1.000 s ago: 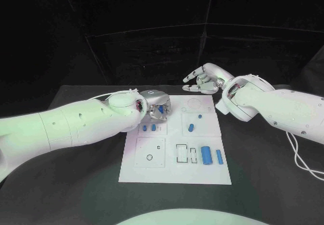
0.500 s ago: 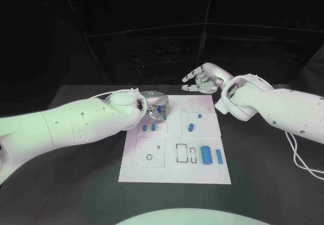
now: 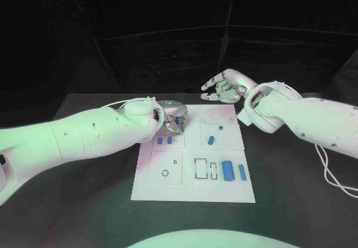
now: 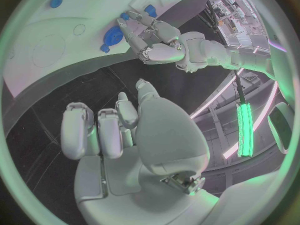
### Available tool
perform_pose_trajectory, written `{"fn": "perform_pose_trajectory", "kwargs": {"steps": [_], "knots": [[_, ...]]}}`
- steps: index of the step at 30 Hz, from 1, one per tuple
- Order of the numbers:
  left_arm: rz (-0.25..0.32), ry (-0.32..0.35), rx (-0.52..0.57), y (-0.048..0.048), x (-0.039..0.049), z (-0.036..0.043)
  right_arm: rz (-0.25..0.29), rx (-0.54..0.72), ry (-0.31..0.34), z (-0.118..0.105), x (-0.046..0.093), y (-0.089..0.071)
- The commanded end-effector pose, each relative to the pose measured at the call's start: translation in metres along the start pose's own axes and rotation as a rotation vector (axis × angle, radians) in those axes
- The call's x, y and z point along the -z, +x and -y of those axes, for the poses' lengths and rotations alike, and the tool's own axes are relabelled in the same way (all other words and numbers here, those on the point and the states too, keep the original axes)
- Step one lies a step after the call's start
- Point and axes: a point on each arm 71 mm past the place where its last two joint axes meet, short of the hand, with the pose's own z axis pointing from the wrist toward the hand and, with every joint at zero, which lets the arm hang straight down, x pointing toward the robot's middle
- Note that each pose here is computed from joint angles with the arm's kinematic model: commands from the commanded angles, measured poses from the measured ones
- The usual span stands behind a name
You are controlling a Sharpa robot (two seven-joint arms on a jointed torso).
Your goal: Assemble the parts on the task board
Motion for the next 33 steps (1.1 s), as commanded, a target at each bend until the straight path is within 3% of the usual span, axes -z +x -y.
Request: {"fn": "perform_pose_trajectory", "kwargs": {"steps": [1,21,33], "knots": [[-0.017,0.007,-0.006,0.003,-0.0007,0.0026,-0.004,-0.001,-0.011,-0.002,-0.0006,-0.0002],[-0.036,-0.007,-0.008,0.0047,-0.0017,0.0035,-0.005,-0.002,-0.012,-0.0023,-0.0009,0.0001],[0.04,-0.002,0.001,-0.0003,-0.0001,0.0025,-0.005,-0.002,-0.013,-0.0024,-0.001,0.0001]]}}
